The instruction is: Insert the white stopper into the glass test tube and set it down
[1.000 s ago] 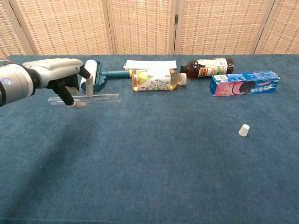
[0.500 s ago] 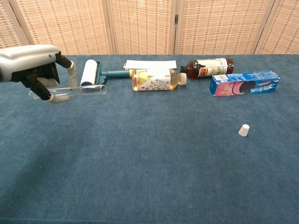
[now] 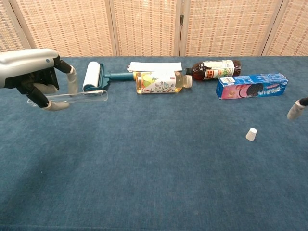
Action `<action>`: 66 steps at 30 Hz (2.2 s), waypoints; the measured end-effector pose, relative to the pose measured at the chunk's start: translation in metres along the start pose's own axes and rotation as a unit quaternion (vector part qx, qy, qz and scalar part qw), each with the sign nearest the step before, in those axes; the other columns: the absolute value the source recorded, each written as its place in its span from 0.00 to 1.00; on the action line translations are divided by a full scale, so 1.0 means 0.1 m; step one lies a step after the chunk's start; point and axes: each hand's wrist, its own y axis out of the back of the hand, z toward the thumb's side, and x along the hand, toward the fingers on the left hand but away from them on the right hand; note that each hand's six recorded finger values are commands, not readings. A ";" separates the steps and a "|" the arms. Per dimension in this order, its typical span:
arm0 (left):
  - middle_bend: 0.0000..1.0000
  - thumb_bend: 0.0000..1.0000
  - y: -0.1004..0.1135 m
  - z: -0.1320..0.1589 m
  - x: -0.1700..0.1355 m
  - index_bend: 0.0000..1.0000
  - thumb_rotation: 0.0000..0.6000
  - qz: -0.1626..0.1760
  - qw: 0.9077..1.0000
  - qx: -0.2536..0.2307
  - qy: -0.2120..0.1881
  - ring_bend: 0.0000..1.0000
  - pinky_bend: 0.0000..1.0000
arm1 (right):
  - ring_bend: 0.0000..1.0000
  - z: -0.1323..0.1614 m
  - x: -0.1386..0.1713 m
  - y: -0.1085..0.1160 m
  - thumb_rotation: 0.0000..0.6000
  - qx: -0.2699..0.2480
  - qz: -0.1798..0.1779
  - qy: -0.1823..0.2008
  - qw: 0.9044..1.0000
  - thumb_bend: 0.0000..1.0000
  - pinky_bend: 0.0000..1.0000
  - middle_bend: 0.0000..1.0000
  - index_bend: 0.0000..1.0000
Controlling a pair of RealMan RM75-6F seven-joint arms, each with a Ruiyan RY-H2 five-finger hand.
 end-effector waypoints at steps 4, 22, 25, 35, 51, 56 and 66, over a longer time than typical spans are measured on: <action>1.00 0.35 -0.01 0.02 0.00 0.62 1.00 -0.001 1.000 -0.004 -0.002 1.00 1.00 | 1.00 0.00 -0.13 -0.10 1.00 -0.007 0.018 0.001 1.000 1.00 1.00 1.00 0.22; 1.00 0.35 -0.07 0.02 -0.03 0.62 1.00 -0.006 1.000 -0.008 -0.002 1.00 1.00 | 1.00 0.23 -0.70 -0.23 1.00 -0.010 0.038 0.028 0.999 1.00 1.00 1.00 0.20; 1.00 0.35 -0.08 0.02 -0.03 0.62 1.00 -0.008 1.000 -0.008 -0.004 1.00 1.00 | 1.00 0.30 -0.75 -0.23 1.00 -0.008 0.035 0.035 0.999 1.00 1.00 1.00 0.19; 1.00 0.35 -0.07 0.02 -0.06 0.62 1.00 -0.005 1.000 -0.009 -0.007 1.00 1.00 | 1.00 0.44 -0.69 -0.07 1.00 -0.012 -0.002 0.054 0.998 1.00 1.00 1.00 0.19; 1.00 0.35 -0.10 0.04 -0.08 0.62 1.00 -0.011 1.000 -0.009 -0.011 1.00 1.00 | 1.00 0.22 -0.59 -0.27 1.00 -0.013 0.031 0.020 0.999 1.00 1.00 1.00 0.19; 1.00 0.35 -0.11 0.03 -0.09 0.62 1.00 -0.012 1.000 -0.007 -0.009 1.00 1.00 | 1.00 0.29 -0.66 -0.29 1.00 -0.014 0.035 0.029 0.999 1.00 1.00 1.00 0.19; 1.00 0.35 -0.12 0.02 -0.09 0.62 1.00 -0.015 1.000 -0.006 -0.009 1.00 1.00 | 1.00 0.44 -0.75 -0.23 1.00 -0.014 0.027 0.050 0.998 1.00 1.00 1.00 0.19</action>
